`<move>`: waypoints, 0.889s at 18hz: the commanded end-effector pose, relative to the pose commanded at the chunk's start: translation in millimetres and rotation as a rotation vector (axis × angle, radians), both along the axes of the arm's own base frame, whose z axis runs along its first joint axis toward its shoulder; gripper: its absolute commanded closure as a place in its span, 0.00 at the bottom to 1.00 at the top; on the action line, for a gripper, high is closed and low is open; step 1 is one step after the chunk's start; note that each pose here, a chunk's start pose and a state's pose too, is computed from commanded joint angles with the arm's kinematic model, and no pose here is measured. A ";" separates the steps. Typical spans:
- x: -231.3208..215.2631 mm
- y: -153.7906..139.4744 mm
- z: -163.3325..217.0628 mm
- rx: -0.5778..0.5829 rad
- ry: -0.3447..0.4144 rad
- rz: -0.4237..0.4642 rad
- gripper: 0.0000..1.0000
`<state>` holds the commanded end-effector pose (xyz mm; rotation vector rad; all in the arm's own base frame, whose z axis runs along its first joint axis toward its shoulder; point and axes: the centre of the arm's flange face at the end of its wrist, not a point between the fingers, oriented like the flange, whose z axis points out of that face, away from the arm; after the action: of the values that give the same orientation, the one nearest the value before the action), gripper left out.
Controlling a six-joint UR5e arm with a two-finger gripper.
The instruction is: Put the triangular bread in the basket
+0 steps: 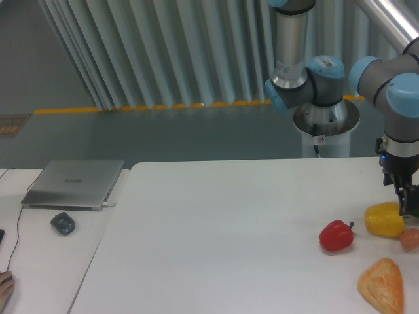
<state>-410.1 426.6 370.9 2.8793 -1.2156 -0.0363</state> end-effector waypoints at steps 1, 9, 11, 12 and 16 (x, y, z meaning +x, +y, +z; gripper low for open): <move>0.5 0.7 -0.3 0.002 0.003 -0.003 0.00; 0.4 -2.0 -3.5 0.002 -0.003 0.024 0.00; -0.9 -1.3 -2.7 0.017 0.004 0.055 0.00; 1.3 0.1 -2.7 0.030 -0.006 0.094 0.00; 7.1 9.1 -4.4 0.048 -0.020 0.232 0.00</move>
<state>-403.1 435.7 366.5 3.0475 -0.8874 -0.0344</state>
